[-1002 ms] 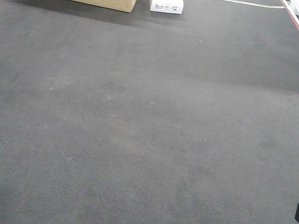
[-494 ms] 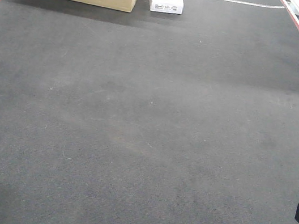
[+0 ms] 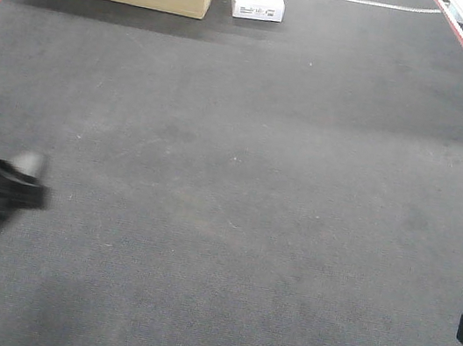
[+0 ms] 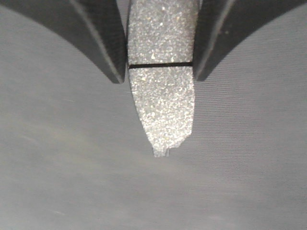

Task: Move and align brake pads A on conveyor
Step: 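Lower the left gripper to the belt and open to release its pad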

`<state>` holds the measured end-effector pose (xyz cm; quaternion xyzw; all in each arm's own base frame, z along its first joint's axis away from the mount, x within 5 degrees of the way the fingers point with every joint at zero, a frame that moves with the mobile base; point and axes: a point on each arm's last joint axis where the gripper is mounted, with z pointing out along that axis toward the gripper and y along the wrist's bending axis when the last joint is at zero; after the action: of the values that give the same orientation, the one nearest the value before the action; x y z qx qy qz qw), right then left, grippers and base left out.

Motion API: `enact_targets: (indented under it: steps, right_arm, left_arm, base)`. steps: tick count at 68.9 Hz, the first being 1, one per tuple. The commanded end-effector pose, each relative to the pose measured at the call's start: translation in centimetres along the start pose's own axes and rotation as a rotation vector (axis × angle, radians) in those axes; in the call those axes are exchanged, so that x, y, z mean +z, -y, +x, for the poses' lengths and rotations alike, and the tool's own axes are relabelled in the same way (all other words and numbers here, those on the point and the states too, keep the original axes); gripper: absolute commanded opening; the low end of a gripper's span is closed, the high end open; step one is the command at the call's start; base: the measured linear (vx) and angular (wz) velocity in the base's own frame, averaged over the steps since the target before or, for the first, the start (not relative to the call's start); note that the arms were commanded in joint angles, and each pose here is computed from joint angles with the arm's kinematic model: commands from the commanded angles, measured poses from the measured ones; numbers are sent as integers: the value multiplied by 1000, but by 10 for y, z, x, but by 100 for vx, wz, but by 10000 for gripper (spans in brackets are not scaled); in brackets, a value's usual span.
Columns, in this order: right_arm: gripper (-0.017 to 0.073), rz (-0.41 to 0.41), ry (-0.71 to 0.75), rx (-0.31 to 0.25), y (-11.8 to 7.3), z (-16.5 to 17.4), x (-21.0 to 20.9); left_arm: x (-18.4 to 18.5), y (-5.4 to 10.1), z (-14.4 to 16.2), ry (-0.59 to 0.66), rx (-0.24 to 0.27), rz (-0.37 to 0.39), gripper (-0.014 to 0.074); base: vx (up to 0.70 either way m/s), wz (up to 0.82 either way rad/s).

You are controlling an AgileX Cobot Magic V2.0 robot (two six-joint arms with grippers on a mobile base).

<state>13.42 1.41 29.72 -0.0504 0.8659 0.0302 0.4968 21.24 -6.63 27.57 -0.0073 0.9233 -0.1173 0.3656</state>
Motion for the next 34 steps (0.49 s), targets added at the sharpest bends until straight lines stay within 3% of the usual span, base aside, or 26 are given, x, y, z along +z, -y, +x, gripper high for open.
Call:
enact_targets:
  steps: [1, 8, 13, 25, 34]
  right_arm:
    - [70, 10, 119, -1, 1, -17, -6]
    - [70, 10, 119, -1, 1, -17, -6]
    - [70, 10, 119, -1, 1, -17, -6]
    - [70, 10, 119, -1, 1, -17, -6]
    - [70, 10, 119, -1, 1, -17, -6]
  left_arm:
    - [7, 28, -19, 78, 14, 102, 119]
    - [29, 53, -27, 26, 33, 137, 122]
    - [46, 61, -33, -12, 5, 127, 124]
    - [96, 62, -24, -170, -114, 42, 144]
    - [122, 61, -15, -217, -161, 12, 188]
  base:
    - [0, 0]
    - [0, 0]
    - [0, 0]
    - [0, 0]
    - [0, 0]
